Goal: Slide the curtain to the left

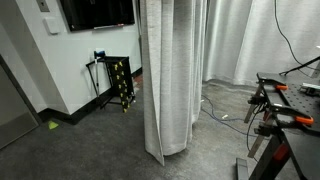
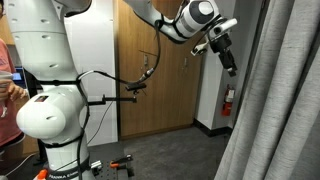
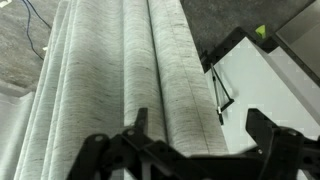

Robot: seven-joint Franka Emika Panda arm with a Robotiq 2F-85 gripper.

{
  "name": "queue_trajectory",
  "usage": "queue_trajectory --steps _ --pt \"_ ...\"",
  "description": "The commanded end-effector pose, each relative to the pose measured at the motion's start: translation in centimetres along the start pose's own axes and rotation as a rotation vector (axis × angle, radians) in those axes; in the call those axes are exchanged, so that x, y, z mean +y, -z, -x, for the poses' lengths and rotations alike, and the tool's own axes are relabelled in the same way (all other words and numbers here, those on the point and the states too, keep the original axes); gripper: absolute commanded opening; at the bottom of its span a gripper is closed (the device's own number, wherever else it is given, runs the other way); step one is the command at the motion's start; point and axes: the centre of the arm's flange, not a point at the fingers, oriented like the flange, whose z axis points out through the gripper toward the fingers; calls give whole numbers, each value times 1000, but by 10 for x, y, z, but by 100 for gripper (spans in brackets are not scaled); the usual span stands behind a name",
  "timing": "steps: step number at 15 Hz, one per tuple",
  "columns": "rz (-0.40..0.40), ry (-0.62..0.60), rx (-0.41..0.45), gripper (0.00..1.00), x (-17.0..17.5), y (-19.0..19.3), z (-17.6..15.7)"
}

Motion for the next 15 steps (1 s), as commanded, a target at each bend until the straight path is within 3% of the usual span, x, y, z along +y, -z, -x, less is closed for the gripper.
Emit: queue_trajectory --steps 1,8,11,15 --pt "-25 -96 55 100 -21 -8 -24" --pt "11 -315 177 100 -25 -18 -53" --pt "-4 -344 194 100 0 -4 -74" --pt "36 -434 223 100 29 12 -95"
